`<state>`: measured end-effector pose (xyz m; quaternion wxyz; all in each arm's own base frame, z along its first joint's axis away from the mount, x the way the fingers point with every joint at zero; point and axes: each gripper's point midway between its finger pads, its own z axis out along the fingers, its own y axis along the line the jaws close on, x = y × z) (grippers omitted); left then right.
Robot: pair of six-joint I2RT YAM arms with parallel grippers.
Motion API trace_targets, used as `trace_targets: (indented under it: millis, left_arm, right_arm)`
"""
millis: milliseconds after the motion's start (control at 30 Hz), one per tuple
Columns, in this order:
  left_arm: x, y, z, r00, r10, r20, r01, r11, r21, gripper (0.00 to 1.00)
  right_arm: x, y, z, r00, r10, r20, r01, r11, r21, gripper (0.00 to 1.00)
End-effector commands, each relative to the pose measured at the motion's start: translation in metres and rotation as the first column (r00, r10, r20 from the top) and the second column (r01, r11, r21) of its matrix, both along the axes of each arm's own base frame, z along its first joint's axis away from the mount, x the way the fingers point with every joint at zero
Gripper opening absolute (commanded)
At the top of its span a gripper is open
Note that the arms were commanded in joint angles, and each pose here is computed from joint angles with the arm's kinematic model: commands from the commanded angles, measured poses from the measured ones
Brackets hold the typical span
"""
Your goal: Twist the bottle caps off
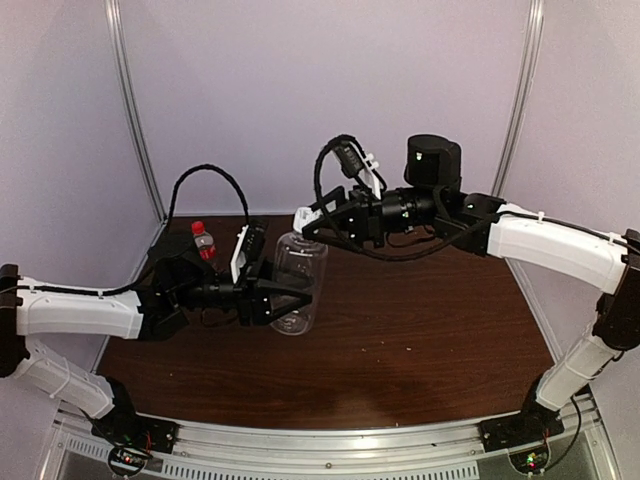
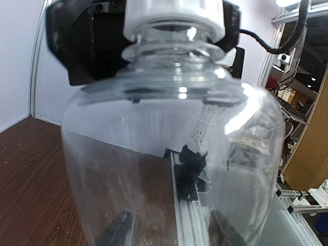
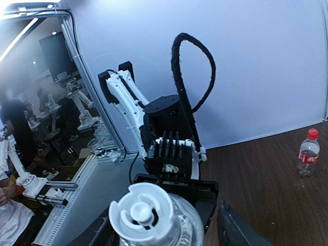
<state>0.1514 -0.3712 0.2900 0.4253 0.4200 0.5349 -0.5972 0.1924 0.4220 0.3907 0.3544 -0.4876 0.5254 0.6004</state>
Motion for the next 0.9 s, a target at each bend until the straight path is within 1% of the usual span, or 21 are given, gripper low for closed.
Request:
trace_targets:
  millis: [0, 167, 267, 367, 467, 567, 633, 700, 867]
  left_arm:
    - [0.014, 0.005, 0.028, 0.99, 0.121, 0.065, -0.117, 0.991, -0.069, 0.31]
    - [0.04, 0.005, 0.021, 0.966, 0.253, 0.054, -0.254, 0.967, 0.0, 0.31]
    - [0.052, 0.005, 0.016, 0.95, 0.309, 0.044, -0.31, 0.95, 0.037, 0.31]
    - [0.06, 0.004, 0.015, 0.938, 0.344, 0.034, -0.346, 0.937, 0.054, 0.31]
    - [0.065, 0.004, 0.013, 0.929, 0.37, 0.025, -0.371, 0.926, 0.067, 0.31]
    - [0.068, 0.004, 0.012, 0.923, 0.383, 0.019, -0.384, 0.92, 0.076, 0.31]
    - [0.07, 0.004, 0.011, 0.921, 0.389, 0.018, -0.389, 0.917, 0.081, 0.31]
    - [0.071, 0.003, 0.012, 0.92, 0.392, 0.018, -0.392, 0.916, 0.082, 0.31]
    - [0.072, 0.003, 0.01, 0.918, 0.396, 0.019, -0.396, 0.914, 0.089, 0.31]
  right_arm:
    - [0.026, -0.007, 0.009, 0.976, -0.207, -0.068, 0.204, 0.978, -0.045, 0.72]
    - [0.041, -0.016, 0.021, 0.926, -0.345, -0.152, 0.344, 0.938, -0.036, 0.87]
    - [0.046, -0.019, 0.027, 0.894, -0.407, -0.186, 0.41, 0.912, -0.026, 0.9]
    - [0.057, -0.02, 0.027, 0.844, -0.498, -0.2, 0.499, 0.865, -0.047, 0.9]
    - [0.069, -0.018, 0.02, 0.793, -0.576, -0.2, 0.569, 0.817, -0.093, 0.86]
    - [0.073, -0.011, 0.012, 0.775, -0.6, -0.199, 0.588, 0.799, -0.123, 0.82]
    - [0.073, -0.005, 0.008, 0.776, -0.599, -0.197, 0.584, 0.801, -0.136, 0.8]
    - [0.073, 0.001, 0.004, 0.778, -0.598, -0.193, 0.579, 0.802, -0.148, 0.76]
    - [0.071, 0.007, 0.001, 0.79, -0.582, -0.192, 0.562, 0.813, -0.15, 0.61]
